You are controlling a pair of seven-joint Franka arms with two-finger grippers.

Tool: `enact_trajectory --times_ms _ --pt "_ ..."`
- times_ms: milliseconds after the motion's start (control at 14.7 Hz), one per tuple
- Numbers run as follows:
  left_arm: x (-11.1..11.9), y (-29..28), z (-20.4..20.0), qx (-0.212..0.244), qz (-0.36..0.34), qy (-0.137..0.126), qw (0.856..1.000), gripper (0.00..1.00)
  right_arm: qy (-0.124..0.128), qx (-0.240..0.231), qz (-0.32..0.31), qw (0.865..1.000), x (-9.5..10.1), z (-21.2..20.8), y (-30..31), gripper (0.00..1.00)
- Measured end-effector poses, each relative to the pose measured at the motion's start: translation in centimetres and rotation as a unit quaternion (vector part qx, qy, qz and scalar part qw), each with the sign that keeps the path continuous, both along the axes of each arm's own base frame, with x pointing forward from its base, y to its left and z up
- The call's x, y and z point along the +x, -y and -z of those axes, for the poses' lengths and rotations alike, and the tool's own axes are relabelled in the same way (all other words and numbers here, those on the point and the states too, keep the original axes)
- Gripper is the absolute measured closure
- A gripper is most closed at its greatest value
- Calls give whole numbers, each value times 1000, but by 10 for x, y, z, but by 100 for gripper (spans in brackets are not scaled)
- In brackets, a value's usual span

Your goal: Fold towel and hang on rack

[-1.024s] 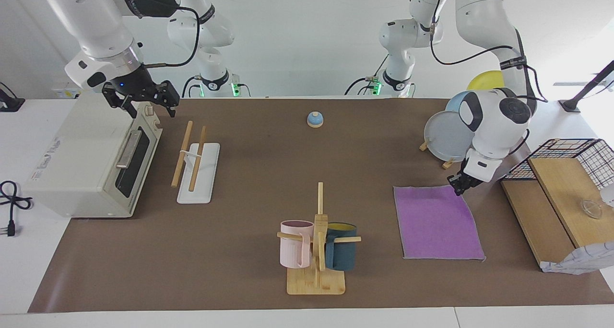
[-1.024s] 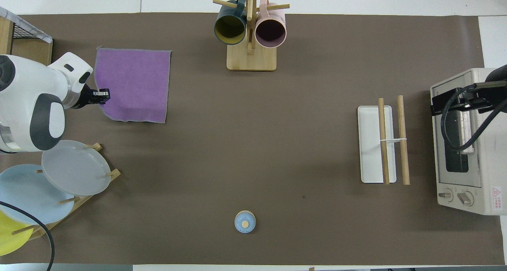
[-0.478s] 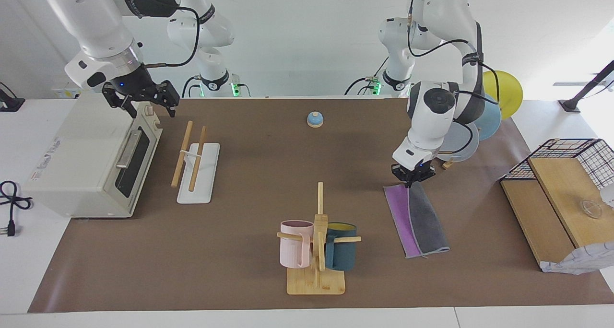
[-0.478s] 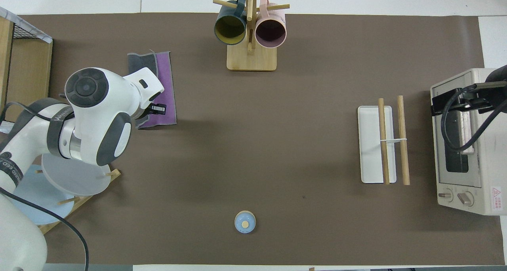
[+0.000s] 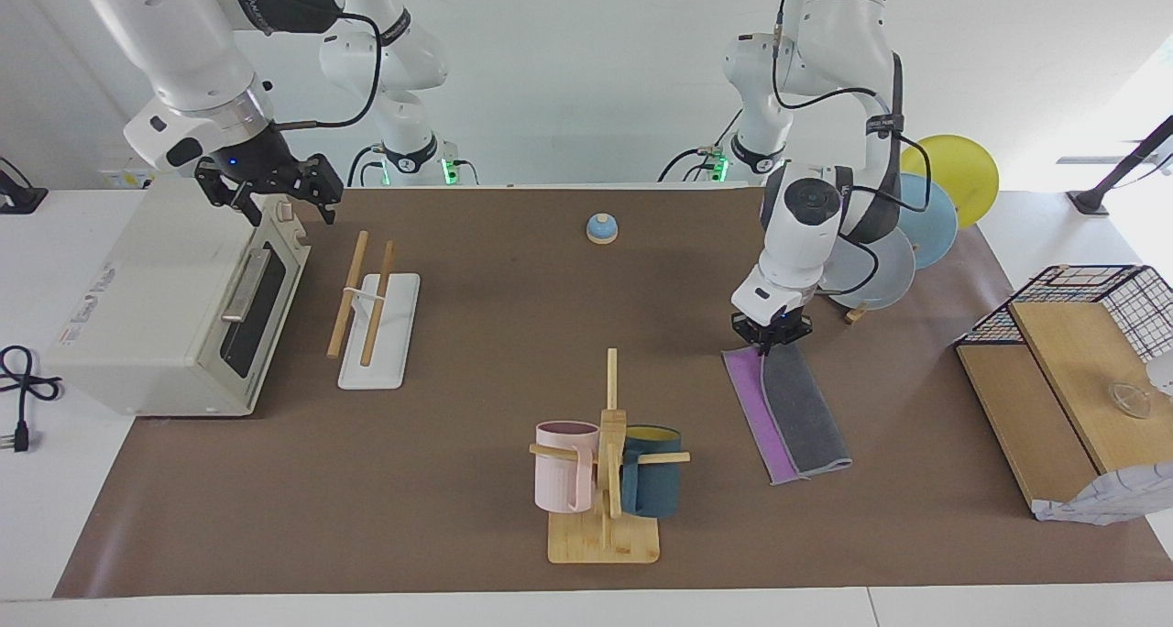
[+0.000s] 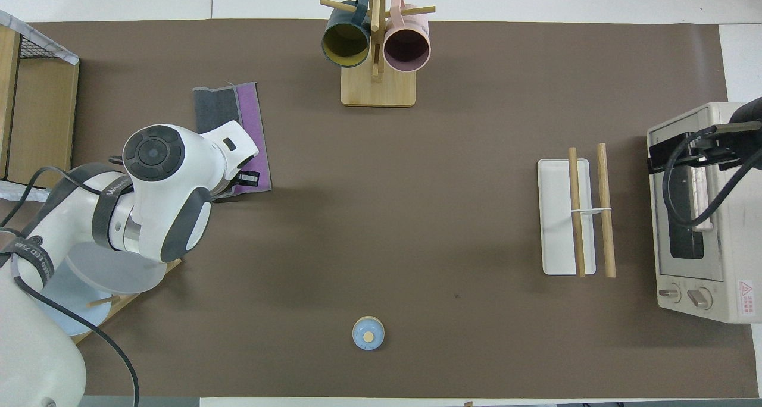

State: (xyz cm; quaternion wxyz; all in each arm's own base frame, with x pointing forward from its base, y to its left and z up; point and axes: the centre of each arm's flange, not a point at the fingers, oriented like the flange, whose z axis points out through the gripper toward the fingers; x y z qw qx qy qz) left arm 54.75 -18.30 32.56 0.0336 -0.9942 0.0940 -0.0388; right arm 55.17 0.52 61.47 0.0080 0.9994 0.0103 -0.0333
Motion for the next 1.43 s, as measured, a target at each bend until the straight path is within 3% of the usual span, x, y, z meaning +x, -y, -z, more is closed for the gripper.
enact_trajectory --times_ms 410,546,751,887,1229,1433 --pt "16 -38 -9 -9 -36 7 999 18 0 0 0 1000 0 0 0 0" --pt "27 -77 -13 -58 -60 -2 996 0 0 0 0 1000 0 0 0 0" --pt "39 -125 -17 -137 -98 2 986 0 0 0 0 1000 0 0 0 0" --pt "44 -135 -5 -161 -112 0 981 0 0 0 0 1000 0 0 0 0" --pt "55 -129 31 -172 -123 -21 977 4 0 0 0 1000 0 0 0 0" --pt "56 -128 32 -172 -123 -21 977 8 0 0 0 1000 0 0 0 0"
